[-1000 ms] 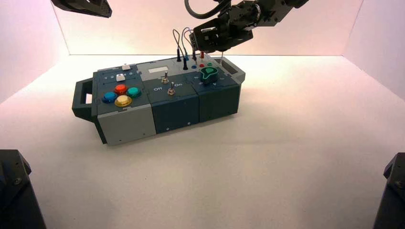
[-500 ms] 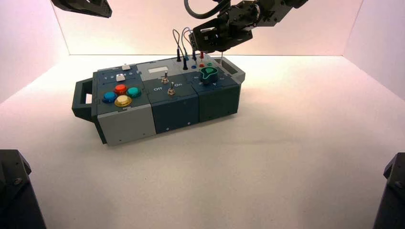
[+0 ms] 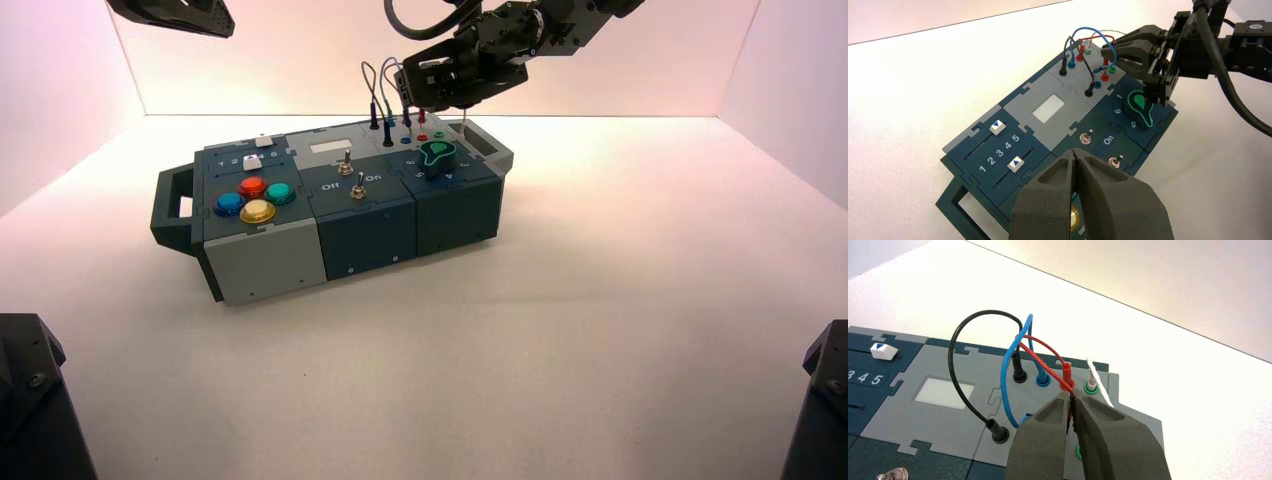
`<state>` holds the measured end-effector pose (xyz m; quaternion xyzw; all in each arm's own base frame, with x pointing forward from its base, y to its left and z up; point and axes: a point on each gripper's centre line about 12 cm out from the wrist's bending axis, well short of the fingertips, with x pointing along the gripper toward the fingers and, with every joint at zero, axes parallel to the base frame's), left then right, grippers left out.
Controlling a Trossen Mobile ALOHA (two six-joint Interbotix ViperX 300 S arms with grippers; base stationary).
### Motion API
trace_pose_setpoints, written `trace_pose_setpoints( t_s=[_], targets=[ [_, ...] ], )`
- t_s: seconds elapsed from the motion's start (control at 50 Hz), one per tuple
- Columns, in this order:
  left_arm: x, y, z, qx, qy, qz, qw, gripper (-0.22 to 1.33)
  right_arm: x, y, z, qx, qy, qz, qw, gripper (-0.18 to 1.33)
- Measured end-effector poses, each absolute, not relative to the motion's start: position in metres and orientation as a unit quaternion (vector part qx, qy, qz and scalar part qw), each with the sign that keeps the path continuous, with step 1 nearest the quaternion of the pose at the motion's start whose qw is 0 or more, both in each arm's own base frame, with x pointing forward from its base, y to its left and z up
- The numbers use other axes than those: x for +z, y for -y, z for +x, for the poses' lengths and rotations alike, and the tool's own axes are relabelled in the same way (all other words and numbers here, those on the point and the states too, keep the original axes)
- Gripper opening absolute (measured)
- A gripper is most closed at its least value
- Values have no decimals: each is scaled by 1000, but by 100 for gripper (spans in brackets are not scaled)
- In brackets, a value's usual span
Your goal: Insert the red wire.
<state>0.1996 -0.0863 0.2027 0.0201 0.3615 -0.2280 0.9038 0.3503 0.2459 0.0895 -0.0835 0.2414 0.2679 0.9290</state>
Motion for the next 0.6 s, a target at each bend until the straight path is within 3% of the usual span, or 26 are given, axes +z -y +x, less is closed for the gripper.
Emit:
trace_pose_setpoints(
  t_s=[0.6],
  targets=[
    [204, 86, 200, -228, -359, 20, 905, -16, 87, -244, 347, 268, -246, -85, 928, -10]
  ],
)
